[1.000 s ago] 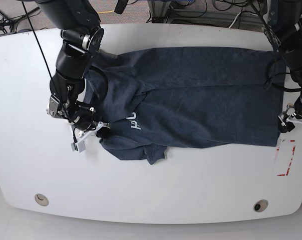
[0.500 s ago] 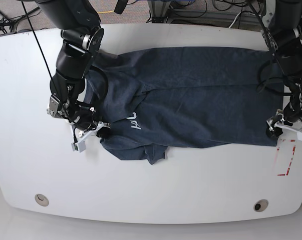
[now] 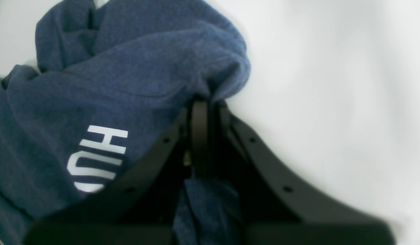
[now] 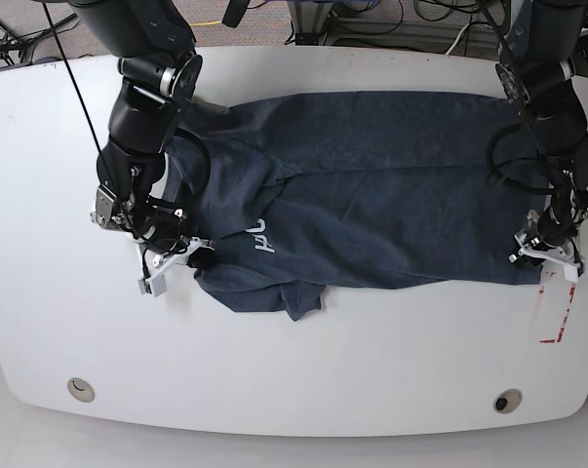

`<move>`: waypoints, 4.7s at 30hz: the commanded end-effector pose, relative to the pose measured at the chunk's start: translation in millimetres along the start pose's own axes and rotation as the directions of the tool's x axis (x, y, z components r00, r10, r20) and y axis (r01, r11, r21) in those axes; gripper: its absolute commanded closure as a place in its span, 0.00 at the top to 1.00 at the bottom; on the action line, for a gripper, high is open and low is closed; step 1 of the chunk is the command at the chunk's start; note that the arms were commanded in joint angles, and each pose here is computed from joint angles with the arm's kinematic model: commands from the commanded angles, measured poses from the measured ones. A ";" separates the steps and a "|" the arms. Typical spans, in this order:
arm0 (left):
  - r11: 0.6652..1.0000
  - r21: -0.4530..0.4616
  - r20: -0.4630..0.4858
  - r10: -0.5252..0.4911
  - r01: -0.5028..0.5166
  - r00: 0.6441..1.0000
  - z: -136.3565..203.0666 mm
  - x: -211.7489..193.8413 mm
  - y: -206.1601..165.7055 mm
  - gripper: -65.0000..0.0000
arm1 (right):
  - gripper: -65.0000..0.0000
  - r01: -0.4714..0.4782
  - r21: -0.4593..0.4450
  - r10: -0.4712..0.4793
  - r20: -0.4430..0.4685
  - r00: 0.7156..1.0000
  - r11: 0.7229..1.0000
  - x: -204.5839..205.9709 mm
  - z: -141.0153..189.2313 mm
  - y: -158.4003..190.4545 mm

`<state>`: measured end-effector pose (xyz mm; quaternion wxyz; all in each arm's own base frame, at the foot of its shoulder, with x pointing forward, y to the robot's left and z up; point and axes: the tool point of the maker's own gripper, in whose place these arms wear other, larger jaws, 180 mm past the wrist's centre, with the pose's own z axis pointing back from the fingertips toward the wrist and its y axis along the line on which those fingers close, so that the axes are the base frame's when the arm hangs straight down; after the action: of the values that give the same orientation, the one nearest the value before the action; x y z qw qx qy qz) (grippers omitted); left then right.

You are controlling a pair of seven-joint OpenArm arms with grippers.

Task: Fold the T-shirt properly
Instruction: 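Move the left gripper along the shirt edge and grasp the hem, then lift the shirt with both grippers and pull it toward the robot, then lay the shirt flat, holding its collar edge with both grippers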

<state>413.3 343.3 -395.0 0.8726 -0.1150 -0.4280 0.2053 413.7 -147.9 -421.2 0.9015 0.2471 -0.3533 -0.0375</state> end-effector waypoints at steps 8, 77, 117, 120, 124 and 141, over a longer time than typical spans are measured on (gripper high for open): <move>1.000 -0.007 0.055 -0.013 0.013 0.998 4.6 25.6 -1.4 0.01 | 0.00 -0.022 -0.026 0.022 -0.019 1.000 0.999 5.0 2.2 -4.7; 0.824 0.097 0.635 -0.483 0.558 0.603 213.1 273.1 -223.6 0.01 | 0.00 -0.638 -0.585 0.843 0.164 0.513 0.501 319.8 255.3 103.3; 0.835 0.065 -0.108 -0.538 0.546 0.836 193.7 -46.3 -2.1 0.00 | 0.00 -0.518 -0.301 0.444 -0.282 0.850 0.801 -61.2 201.8 -22.5; 0.857 0.062 -0.149 -0.499 0.512 0.854 188.7 -58.7 11.5 0.00 | 0.00 -0.505 -0.297 0.429 -0.284 0.857 0.811 -67.3 199.5 -20.7; 0.876 0.059 -0.183 -0.462 0.479 0.868 183.6 -69.6 22.2 0.00 | 0.00 -0.495 -0.290 0.413 -0.300 0.860 0.820 -74.6 197.9 -24.0; 0.897 0.036 -0.226 -0.422 0.441 0.878 169.3 -82.2 29.8 0.15 | 0.11 -0.432 -0.262 0.341 -0.327 0.881 0.863 -86.1 178.8 -37.2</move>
<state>216.2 328.5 -374.4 0.9462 -0.0161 -0.3222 0.0237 231.1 -225.9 -383.8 0.9591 0.0318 -0.2519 0.1254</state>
